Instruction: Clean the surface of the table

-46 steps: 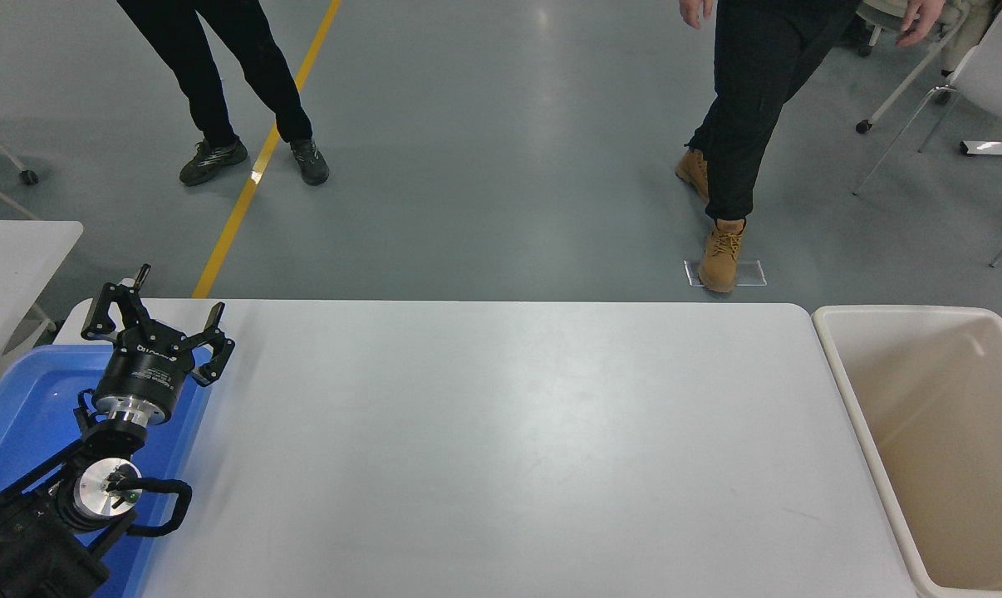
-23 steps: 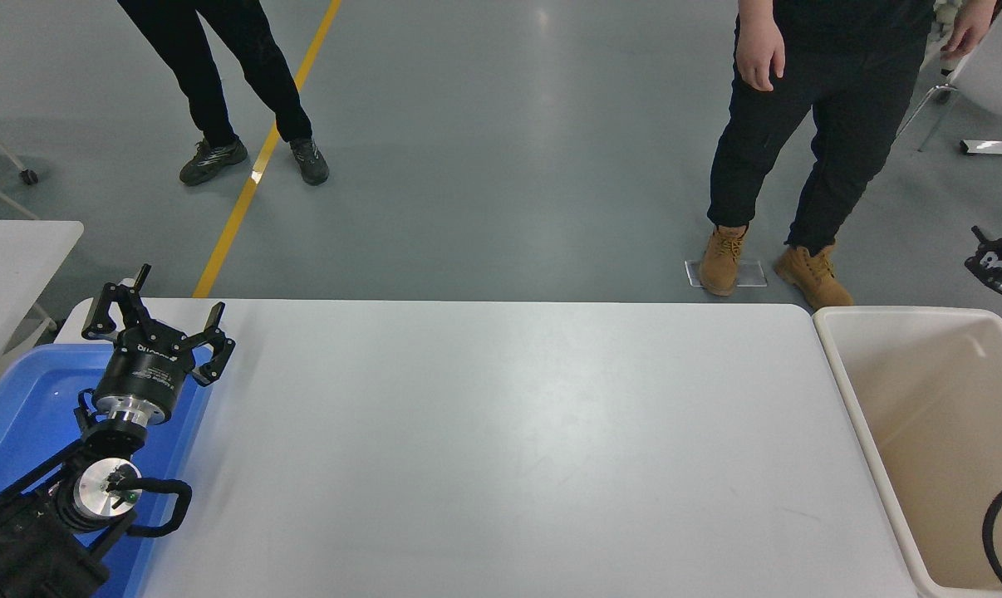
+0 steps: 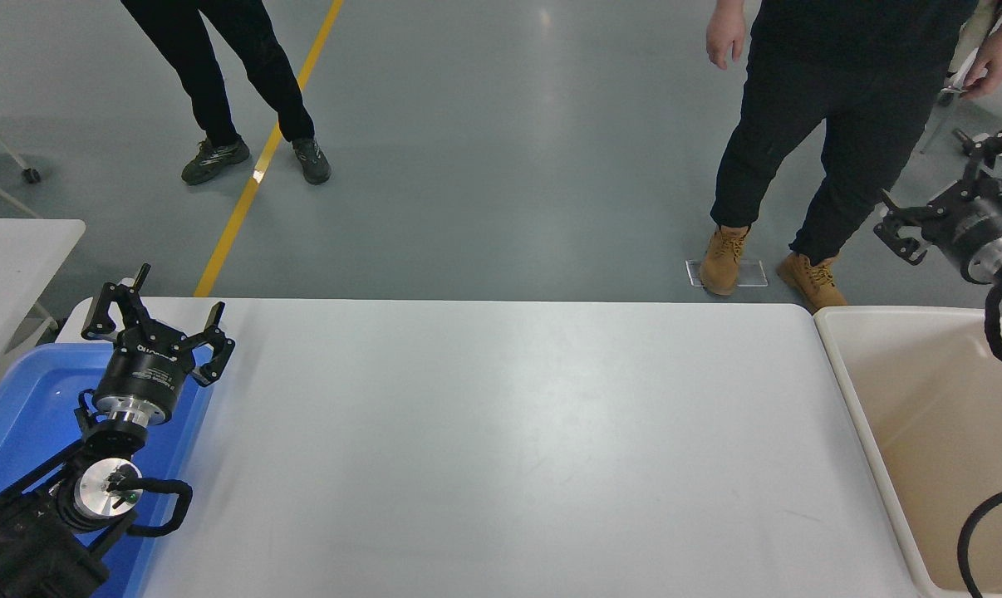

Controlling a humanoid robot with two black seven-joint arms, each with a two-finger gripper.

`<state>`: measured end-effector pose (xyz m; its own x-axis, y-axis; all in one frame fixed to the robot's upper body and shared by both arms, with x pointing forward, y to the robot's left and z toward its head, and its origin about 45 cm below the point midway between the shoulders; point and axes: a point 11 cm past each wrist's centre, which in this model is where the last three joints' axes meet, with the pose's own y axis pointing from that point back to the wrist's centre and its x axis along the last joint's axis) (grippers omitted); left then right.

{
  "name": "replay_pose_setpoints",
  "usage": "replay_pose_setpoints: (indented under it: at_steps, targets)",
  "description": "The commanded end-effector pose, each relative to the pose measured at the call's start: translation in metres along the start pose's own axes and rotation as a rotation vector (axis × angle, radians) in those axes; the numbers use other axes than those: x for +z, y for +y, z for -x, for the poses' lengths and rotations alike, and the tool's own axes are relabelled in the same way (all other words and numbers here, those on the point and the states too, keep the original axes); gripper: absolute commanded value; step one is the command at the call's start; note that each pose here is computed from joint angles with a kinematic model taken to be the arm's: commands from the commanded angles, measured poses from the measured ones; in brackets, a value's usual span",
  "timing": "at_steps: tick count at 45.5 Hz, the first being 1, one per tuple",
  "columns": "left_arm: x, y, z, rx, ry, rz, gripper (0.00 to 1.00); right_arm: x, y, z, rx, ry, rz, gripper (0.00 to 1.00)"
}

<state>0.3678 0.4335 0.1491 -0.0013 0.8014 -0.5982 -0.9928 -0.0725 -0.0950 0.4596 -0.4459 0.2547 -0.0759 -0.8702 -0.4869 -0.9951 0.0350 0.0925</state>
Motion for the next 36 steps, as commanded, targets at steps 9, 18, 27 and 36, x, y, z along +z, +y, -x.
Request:
replay_pose_setpoints:
  at_steps: [9, 18, 27, 36]
  targets:
    - [-0.001, 0.001, 0.0, 0.001, 0.0, -0.002, 0.99, 0.067, 0.02, -0.002, -0.022, -0.01, 0.046, 0.99]
    - [0.001, 0.0, 0.0, 0.001, 0.0, 0.002, 0.99, 0.11, 0.025, 0.015, -0.06, 0.043, 0.076, 0.99]
    - [0.0, 0.0, 0.0, 0.0, 0.0, 0.001, 0.99, 0.128, 0.022, 0.033, -0.072, -0.008, 0.084, 0.99]
    - [0.001, 0.0, 0.0, 0.001, 0.0, 0.002, 0.99, 0.138, 0.016, 0.049, -0.07, -0.061, 0.062, 0.99]
